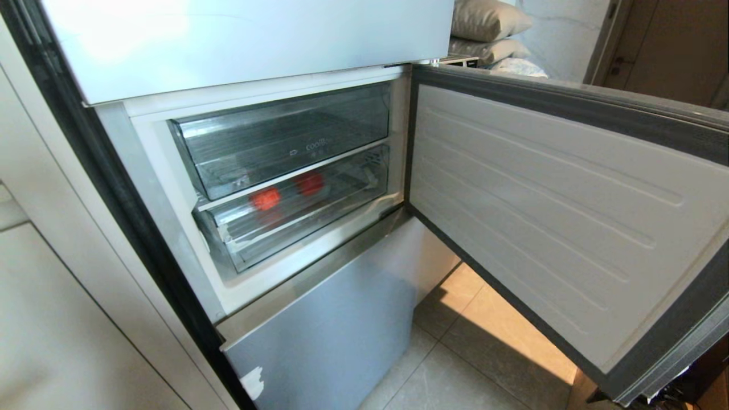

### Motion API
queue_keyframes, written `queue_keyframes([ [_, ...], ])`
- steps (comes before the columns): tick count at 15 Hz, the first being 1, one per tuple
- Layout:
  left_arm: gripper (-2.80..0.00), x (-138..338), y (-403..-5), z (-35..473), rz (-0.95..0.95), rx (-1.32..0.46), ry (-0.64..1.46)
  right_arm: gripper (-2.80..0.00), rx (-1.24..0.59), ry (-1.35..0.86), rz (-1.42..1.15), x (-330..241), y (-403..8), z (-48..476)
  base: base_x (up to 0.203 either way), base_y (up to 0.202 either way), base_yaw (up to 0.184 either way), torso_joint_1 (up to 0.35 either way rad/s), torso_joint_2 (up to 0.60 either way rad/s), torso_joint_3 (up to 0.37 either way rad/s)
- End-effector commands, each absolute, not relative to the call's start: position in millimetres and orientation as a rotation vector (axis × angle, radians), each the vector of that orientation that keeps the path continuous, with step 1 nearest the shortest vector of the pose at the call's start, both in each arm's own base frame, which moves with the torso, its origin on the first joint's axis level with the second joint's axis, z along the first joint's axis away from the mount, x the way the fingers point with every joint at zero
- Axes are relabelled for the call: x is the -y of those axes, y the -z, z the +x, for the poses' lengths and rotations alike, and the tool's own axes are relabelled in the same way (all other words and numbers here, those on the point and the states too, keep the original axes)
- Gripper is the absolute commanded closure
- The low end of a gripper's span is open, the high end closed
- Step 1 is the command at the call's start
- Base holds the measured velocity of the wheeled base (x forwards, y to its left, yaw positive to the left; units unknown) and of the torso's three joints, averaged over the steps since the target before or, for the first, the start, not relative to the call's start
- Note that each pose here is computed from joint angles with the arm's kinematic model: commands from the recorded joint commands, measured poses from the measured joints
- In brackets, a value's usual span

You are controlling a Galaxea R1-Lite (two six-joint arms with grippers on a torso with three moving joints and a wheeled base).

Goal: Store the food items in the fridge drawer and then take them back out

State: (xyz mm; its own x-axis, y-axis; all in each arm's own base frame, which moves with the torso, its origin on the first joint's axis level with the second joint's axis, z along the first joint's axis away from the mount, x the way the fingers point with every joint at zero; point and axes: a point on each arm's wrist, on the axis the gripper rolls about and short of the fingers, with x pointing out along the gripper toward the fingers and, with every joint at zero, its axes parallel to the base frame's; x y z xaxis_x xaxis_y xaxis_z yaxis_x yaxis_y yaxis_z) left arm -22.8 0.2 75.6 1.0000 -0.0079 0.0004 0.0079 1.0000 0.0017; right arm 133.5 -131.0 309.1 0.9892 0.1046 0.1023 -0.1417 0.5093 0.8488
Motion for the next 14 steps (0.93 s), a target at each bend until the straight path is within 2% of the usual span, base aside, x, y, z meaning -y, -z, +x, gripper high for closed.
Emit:
queue_keyframes([
  [1, 0.00, 0, -76, -23, 0.002, 0.001, 0.008, 0.00, 0.177, -0.081, 0.960, 122, -321, 125, 0.000, 0.000, 0.000, 0.000, 0.00, 0.000],
  [3, 0.00, 0, -76, -23, 0.002, 0.001, 0.008, 0.00, 0.290, 0.110, 0.892, 118, -313, 140, 0.000, 0.000, 0.000, 0.000, 0.00, 0.000],
  [5, 0.00, 0, -76, -23, 0.002, 0.002, 0.008, 0.00, 0.271, 0.224, 0.801, 93, -298, 166, 0.000, 0.000, 0.000, 0.000, 0.00, 0.000],
  [9, 0.00, 0, -76, -23, 0.002, 0.000, 0.008, 0.00, 0.094, 0.129, 0.686, 19, -265, 192, 0.000, 0.000, 0.000, 0.000, 0.00, 0.000],
  [14, 0.00, 0, -76, -23, 0.002, 0.002, 0.008, 0.00, -0.070, -0.022, 0.532, -44, -244, 214, 0.000, 0.000, 0.000, 0.000, 0.00, 0.000],
])
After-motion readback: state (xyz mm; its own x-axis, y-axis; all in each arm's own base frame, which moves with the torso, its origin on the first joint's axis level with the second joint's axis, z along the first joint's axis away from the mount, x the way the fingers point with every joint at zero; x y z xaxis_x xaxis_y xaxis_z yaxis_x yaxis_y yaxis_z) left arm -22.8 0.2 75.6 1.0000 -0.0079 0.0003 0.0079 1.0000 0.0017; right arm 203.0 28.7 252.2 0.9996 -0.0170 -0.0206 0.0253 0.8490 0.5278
